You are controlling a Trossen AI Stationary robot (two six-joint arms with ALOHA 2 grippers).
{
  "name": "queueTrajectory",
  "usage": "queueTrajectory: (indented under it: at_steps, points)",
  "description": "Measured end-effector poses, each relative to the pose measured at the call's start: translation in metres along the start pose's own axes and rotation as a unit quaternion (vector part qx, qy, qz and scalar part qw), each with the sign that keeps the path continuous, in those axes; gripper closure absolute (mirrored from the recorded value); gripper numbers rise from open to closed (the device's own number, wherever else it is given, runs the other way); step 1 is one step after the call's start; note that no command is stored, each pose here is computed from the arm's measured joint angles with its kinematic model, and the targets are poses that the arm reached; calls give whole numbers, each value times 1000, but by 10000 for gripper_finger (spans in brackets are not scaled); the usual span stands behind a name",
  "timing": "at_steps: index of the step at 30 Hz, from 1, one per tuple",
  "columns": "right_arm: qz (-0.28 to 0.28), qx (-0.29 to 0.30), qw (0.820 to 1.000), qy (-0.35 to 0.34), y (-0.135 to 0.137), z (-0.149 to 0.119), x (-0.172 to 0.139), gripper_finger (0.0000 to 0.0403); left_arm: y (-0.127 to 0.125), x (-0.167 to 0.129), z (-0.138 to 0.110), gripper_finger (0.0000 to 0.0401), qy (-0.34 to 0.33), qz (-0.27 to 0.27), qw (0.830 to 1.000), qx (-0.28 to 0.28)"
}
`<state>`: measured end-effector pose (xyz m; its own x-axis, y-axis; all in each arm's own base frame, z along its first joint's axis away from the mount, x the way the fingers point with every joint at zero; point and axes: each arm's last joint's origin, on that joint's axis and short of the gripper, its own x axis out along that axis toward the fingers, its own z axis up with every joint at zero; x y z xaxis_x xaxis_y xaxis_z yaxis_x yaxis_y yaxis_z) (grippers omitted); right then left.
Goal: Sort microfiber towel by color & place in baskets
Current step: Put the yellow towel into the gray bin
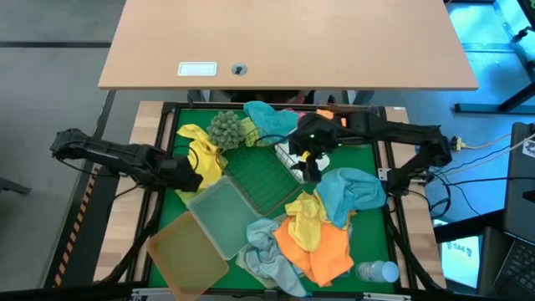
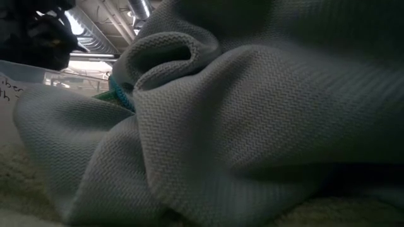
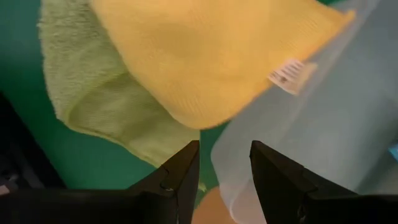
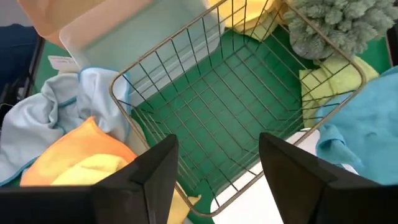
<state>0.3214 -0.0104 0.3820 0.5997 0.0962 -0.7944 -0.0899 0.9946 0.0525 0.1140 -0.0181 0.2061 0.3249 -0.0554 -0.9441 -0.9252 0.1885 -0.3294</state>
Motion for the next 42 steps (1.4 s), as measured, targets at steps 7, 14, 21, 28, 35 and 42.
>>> queueTrajectory:
  at_steps: [7,14,21,28,35,42]
  points:
    - [1,1,1000,7,-1,2,9,180,-4,9,2,264,-26,38,998,-46]
    - [1,-3,1000,5,-1,2,9,180,-8,18,4,264,-56,68,993,-78]
    - [1,-5,1000,5,-1,2,9,180,-9,22,6,264,-101,79,989,-79]
    - [1,-5,1000,5,-1,2,9,180,-10,21,7,265,-116,74,988,-69]
    - [1,-5,1000,6,-1,2,9,180,-10,21,7,319,-113,78,990,-33]
    - [1,-4,1000,8,-1,1,9,180,-10,21,7,395,-110,79,991,-6]
